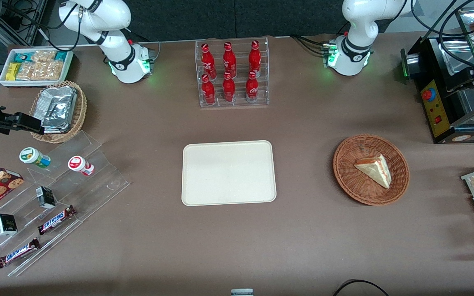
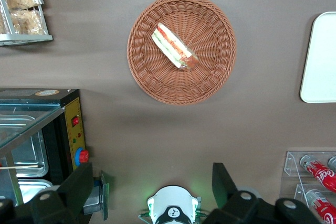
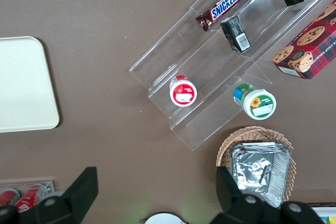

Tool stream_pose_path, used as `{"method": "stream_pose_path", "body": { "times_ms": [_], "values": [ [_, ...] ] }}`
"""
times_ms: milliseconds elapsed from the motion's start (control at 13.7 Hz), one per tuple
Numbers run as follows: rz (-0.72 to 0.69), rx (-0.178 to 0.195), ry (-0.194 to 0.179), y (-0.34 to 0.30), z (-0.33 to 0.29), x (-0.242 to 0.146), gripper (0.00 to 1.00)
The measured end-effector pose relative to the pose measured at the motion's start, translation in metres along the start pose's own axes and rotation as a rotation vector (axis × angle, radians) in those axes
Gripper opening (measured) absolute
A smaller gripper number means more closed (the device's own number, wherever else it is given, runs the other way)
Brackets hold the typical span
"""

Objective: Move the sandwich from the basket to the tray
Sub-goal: 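Move the left gripper over the wicker basket toward the sandwich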

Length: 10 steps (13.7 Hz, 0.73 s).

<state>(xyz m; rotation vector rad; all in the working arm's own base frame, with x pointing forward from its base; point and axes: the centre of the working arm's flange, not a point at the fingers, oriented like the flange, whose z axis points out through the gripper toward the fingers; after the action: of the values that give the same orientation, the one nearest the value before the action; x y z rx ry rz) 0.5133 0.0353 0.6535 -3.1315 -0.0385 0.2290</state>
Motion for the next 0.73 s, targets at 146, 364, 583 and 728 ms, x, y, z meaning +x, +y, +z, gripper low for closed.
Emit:
{"method": "stream_pose_path", "body": {
  "times_ms": [146,364,583,728],
  "values": [
    [-0.002,0.0,0.0,-0.001,0.0,0.0,1.0],
    [-0.065,0.004,-0.016,-0.003,0.01,0.008,1.0],
    [-0.34,0.011,-0.021,-0.001,0.05,0.044,1.0],
    [-0.525,0.011,-0.007,0.004,0.097,0.072,1.0]
  ]
}}
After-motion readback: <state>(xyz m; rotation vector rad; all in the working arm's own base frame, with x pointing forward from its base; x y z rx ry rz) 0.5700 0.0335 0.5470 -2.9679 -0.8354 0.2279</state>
